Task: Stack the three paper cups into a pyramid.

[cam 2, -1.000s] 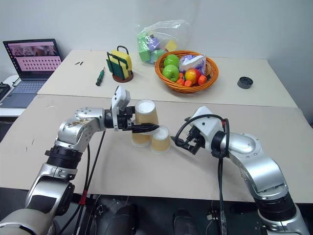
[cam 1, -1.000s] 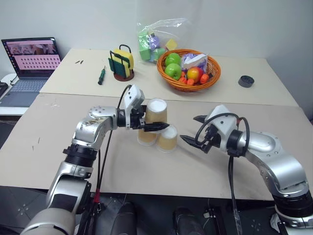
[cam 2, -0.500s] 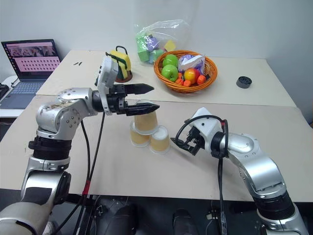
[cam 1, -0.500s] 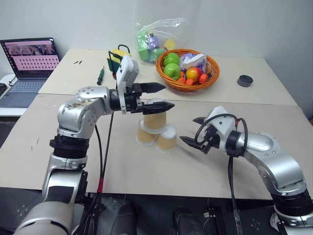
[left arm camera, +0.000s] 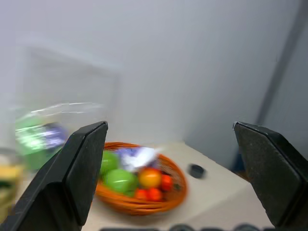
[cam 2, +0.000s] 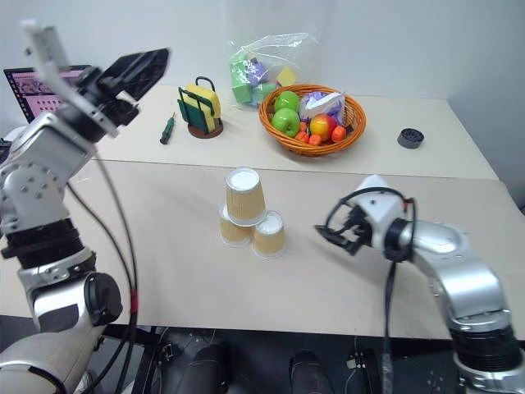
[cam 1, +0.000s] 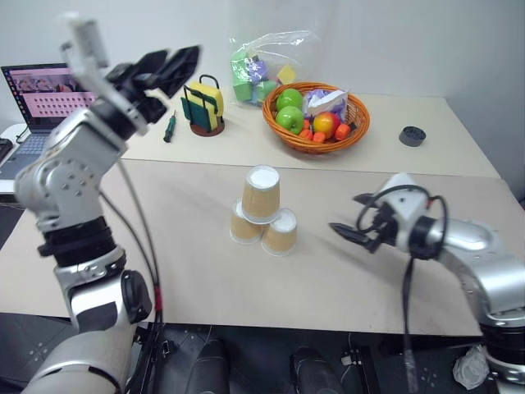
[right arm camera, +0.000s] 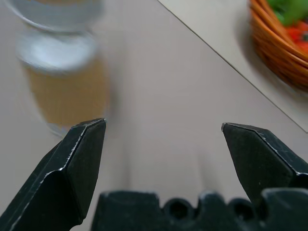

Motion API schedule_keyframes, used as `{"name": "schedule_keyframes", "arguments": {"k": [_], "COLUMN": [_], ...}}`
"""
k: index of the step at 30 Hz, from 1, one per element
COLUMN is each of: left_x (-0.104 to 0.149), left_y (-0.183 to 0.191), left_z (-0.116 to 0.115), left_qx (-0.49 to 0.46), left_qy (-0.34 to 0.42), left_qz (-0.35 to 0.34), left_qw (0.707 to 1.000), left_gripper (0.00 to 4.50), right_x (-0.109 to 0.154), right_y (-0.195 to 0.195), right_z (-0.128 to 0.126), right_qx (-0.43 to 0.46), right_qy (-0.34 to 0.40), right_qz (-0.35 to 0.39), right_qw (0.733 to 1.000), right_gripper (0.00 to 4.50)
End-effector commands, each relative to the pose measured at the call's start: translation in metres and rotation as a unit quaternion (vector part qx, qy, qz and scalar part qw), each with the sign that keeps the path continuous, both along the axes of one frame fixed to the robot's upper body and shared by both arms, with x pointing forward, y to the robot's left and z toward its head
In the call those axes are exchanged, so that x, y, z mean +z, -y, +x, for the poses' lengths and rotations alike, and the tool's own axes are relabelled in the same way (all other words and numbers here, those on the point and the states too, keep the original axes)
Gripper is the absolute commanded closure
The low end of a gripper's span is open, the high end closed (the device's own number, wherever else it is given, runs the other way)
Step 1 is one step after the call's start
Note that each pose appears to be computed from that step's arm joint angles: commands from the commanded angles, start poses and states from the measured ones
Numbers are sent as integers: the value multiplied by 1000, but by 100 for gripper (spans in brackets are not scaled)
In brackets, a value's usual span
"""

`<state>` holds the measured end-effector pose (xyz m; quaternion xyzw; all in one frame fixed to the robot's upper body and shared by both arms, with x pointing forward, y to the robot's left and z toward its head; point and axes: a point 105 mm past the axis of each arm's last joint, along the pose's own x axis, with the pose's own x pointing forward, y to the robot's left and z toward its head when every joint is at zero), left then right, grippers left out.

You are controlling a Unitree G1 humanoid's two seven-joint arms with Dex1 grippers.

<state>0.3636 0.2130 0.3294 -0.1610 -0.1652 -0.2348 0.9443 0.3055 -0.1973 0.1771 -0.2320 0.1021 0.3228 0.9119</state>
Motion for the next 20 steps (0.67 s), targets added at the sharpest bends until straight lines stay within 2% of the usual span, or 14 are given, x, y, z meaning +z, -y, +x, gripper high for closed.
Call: {"name": "schedule_keyframes", "arguments": {"k": [1,3,7,11,13,16,20], "left_x": [-27,-62,-128,-168,-185,-197,-199], "left_y": [-88,-130,-164,-176,-174,-163,-156], "left_z": [-12,-20,-35,-48,-51,-48,-41], "left_qx": [195,296,402,464,480,480,481], "left_qy": [-42,-89,-156,-176,-182,-180,-173], "left_qz": [-2,15,90,70,64,34,40], "left_qw": [980,951,898,866,856,858,859], "left_gripper": [4,4,4,4,4,4,4], "right_x": [13,10,-1,-14,-26,-38,-47], "right_y": [25,37,52,72,76,84,88], "right_z": [-1,13,52,79,81,78,76], "right_qx": [-15,-60,-187,-348,-388,-428,-434], "right_qy": [21,24,54,107,126,142,148], "right_qz": [-20,-27,-37,26,62,124,130], "right_qw": [999,998,980,931,911,884,879], "right_gripper": [0,0,0,0,0,0,0]}}
